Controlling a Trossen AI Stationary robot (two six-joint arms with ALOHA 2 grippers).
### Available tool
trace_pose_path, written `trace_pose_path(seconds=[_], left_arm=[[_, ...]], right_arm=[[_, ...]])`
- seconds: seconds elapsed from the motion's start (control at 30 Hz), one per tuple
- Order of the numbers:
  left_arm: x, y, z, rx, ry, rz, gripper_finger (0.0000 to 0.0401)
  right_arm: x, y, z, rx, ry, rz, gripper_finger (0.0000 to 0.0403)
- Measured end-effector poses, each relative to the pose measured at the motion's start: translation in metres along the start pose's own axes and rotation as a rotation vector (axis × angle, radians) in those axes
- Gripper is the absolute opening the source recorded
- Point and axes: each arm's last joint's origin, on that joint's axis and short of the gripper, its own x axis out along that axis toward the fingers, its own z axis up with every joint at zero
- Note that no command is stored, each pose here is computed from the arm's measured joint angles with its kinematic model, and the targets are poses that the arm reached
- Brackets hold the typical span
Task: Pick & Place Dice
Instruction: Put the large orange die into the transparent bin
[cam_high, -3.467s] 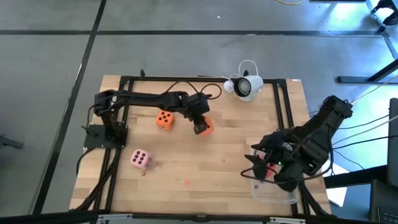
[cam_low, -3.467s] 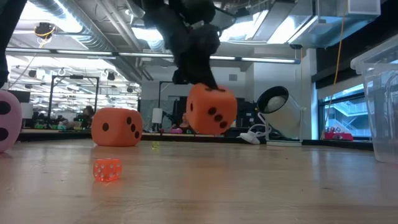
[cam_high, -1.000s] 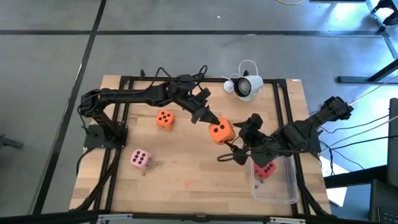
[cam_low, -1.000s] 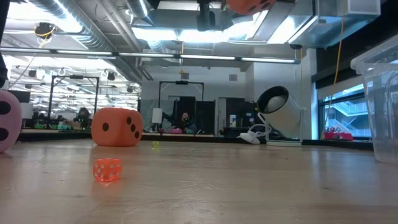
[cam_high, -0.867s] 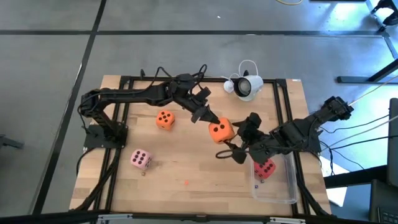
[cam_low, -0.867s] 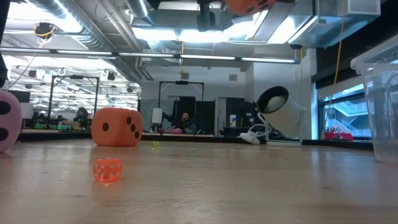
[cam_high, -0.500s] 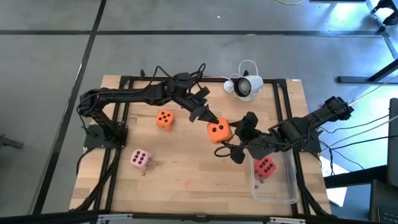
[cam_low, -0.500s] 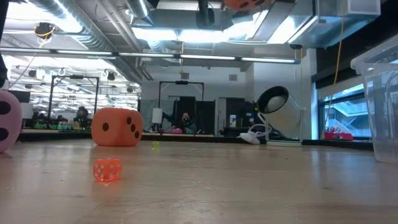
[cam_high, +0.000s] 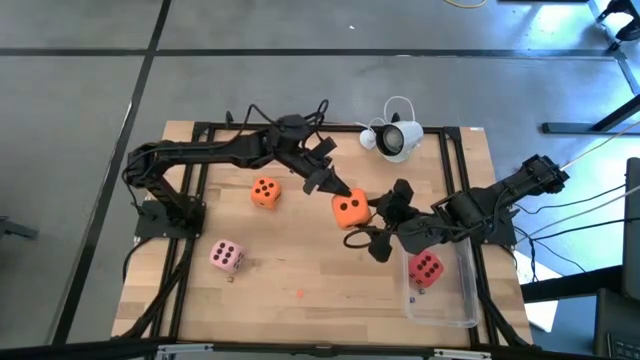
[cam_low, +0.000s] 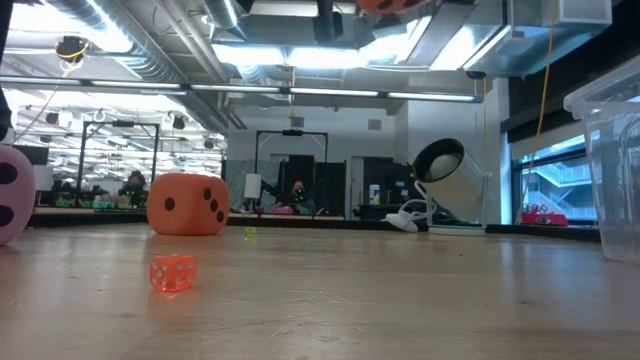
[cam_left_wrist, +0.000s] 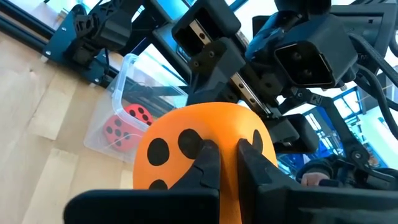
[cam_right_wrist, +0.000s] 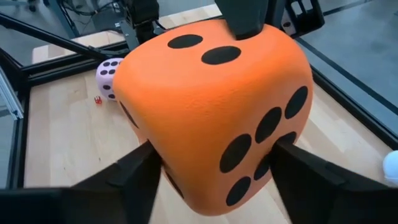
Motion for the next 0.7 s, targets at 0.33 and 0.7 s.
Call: trace_pose_path(seconds=[0.33, 0.7], left_arm=[[0.0005, 0.0006, -0.0004, -0.010, 0.003, 0.001, 0.0001], [0.0010, 0.0008, -0.0006, -0.010, 0.003, 0.001, 0.0001]], right_arm=[[0.0000, 0.0021, 0.0021, 0.052, -0.009, 0.031, 0.0206], [0.0000, 0.0035, 0.0027, 0.090, 0.003, 0.065, 0.0201]])
